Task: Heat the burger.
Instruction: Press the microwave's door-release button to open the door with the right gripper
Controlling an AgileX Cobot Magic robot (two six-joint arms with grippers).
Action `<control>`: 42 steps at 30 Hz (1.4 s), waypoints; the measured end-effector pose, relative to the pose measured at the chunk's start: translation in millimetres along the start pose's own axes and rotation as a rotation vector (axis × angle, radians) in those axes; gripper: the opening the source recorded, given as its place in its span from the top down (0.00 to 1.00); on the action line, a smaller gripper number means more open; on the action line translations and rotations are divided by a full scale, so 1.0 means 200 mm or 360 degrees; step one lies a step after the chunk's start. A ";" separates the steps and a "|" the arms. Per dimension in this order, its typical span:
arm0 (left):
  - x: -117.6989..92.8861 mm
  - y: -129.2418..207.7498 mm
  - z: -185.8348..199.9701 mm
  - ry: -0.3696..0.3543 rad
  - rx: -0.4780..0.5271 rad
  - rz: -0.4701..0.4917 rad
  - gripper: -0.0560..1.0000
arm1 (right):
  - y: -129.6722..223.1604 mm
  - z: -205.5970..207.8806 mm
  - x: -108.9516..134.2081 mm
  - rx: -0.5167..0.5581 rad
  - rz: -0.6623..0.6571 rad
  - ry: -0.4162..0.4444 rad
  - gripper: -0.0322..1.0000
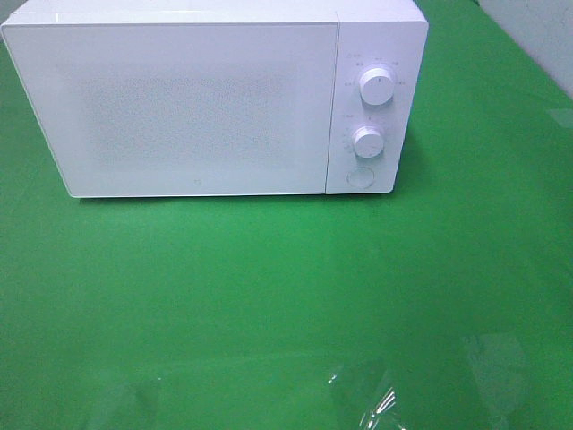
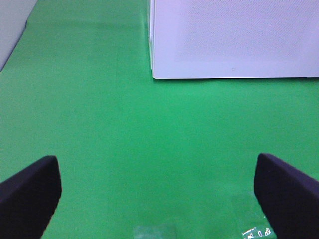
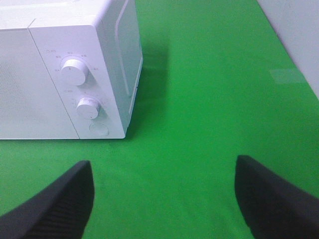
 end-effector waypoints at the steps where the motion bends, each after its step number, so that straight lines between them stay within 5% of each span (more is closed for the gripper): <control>1: 0.00 0.00 0.00 0.0000 0.0000 0.0000 0.03 | 0.00 0.00 0.00 0.0000 0.0000 0.0000 0.24; 10: 0.00 0.00 0.00 0.0000 0.0000 0.0000 0.03 | 0.09 -0.20 0.00 0.0018 -0.0027 -0.0037 0.25; 26: 0.00 0.00 0.00 0.0000 0.0000 0.0000 0.03 | 0.17 -0.50 0.04 -0.0261 -0.0111 -0.0251 0.25; 42: 0.00 0.00 0.00 0.0000 0.0000 0.0000 0.03 | 0.34 -0.65 0.06 -0.0361 -0.0038 -0.0100 0.25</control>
Point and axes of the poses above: a point on each arm's last joint axis where the gripper is mounted, z pointing back along that axis away from the gripper, x along the wrist's bending axis when the last joint is at zero, y = z × x, the point moved 1 cm from there along -z, pointing out along that axis toward the gripper, and after that the axes turned 11 degrees about -z, right-handed, at the moved point
